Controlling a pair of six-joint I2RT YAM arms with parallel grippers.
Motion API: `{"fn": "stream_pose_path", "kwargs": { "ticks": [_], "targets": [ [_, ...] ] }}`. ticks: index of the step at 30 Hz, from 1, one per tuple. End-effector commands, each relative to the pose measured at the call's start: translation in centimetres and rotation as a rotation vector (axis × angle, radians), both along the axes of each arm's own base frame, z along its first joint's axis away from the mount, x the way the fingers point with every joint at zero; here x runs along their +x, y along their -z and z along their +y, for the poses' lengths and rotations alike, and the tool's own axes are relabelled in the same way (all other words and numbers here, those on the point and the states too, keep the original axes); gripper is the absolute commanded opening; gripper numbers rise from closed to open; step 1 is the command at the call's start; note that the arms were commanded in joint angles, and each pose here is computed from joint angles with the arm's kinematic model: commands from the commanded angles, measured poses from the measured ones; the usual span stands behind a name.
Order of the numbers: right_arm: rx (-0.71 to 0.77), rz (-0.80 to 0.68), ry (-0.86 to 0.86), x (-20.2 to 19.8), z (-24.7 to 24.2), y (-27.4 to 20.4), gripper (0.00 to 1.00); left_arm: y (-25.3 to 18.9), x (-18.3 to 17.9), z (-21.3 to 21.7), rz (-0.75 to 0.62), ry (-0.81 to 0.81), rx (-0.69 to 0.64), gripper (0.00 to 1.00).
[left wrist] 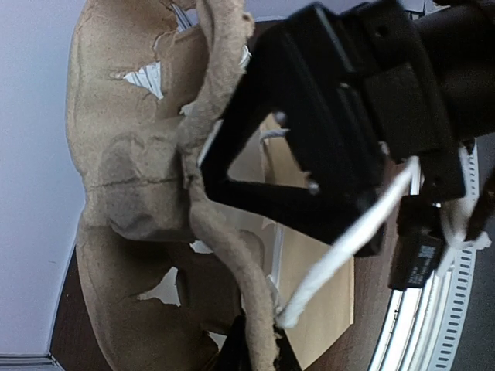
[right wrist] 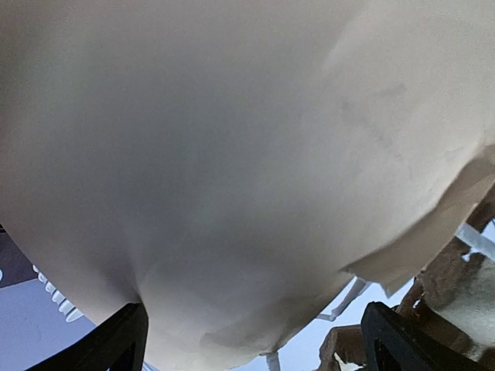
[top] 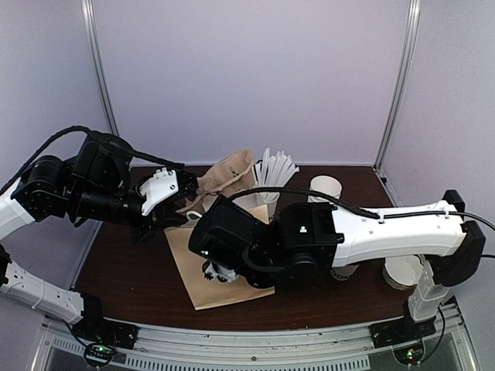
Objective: Pack the takeout coffee
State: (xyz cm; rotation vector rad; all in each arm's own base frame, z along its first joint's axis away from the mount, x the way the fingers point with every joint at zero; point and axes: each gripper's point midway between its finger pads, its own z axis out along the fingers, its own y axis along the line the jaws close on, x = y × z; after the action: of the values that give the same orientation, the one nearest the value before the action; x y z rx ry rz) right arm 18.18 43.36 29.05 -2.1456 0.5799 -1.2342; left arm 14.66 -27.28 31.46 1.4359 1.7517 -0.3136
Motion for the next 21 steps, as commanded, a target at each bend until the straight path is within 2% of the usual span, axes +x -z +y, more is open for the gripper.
{"fn": "stream_pose_path", "kwargs": {
  "ticks": [1, 13, 21],
  "targets": [
    [0.018, -0.051, 0.072, 2.5, 0.0, -0.1, 1.00, -0.4, -0.7, -0.5, 0.040, 0.020, -0.059, 0.00],
    [0.103, -0.035, 0.083, 2.6, -0.6, -2.6, 0.99, -0.4, -0.8, -0.2, 0.040, 0.015, -0.063, 0.00],
    [0.258, -0.075, 0.092, 2.9, -1.2, -6.7, 0.99, 0.0, -0.6, 0.1, 0.039, -0.003, -0.052, 0.00]
  ]
}}
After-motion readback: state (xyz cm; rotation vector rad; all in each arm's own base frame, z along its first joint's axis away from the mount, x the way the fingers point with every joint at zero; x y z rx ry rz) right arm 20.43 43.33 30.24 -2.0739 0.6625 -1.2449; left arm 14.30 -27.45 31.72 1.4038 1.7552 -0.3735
